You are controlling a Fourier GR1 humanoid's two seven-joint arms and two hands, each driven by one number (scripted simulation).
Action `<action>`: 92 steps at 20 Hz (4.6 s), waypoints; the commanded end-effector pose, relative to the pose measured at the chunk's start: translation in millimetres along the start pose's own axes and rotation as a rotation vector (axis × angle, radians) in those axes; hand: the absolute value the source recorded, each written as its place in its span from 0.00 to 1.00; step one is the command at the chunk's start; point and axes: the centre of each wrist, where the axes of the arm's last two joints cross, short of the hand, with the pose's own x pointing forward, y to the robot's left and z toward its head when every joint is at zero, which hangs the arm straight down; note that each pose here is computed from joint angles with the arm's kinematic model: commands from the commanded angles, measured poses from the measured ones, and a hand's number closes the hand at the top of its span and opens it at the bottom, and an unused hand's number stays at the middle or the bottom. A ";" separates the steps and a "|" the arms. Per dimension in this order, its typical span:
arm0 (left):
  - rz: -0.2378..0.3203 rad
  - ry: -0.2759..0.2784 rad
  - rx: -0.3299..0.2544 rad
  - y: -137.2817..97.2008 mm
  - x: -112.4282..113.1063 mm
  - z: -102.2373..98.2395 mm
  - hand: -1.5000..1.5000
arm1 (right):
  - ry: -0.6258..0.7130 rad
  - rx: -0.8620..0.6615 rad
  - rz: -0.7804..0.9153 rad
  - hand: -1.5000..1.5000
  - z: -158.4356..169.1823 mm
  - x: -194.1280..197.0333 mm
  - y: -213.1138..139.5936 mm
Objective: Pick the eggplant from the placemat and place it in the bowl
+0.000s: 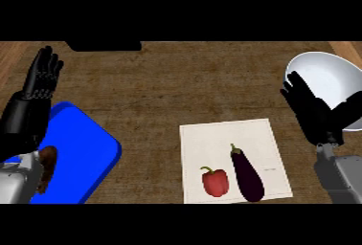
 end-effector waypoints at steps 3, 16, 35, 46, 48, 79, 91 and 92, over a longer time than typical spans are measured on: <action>0.101 0.160 -0.158 -35.9 -19.8 20.1 0.50 | -0.089 -0.047 0.179 1.00 32.4 -6.0 19.2; 0.241 0.343 -0.361 -86.0 -40.4 53.1 0.50 | -0.113 -0.075 0.865 0.00 48.4 -44.9 58.8; 0.228 0.337 -0.364 -95.7 -40.4 43.3 0.50 | 0.721 0.425 1.384 0.00 16.5 61.2 154.2; 0.242 0.350 -0.367 -80.9 -45.8 39.2 0.50 | 0.797 0.441 1.417 0.00 17.7 48.4 175.3; 0.227 0.338 -0.344 -86.7 -43.6 40.1 0.50 | 0.774 0.445 1.404 0.00 32.3 27.4 183.8; 0.220 0.335 -0.358 -89.8 -37.9 64.1 0.50 | 0.760 0.268 1.520 0.00 29.6 -27.2 138.2; 0.226 0.343 -0.360 -109.1 -33.8 47.1 0.50 | 0.542 0.270 1.519 1.00 14.5 -36.3 126.7; 0.248 0.342 -0.359 -80.4 -54.6 30.7 0.50 | 0.522 0.258 1.512 1.00 22.7 -45.3 136.1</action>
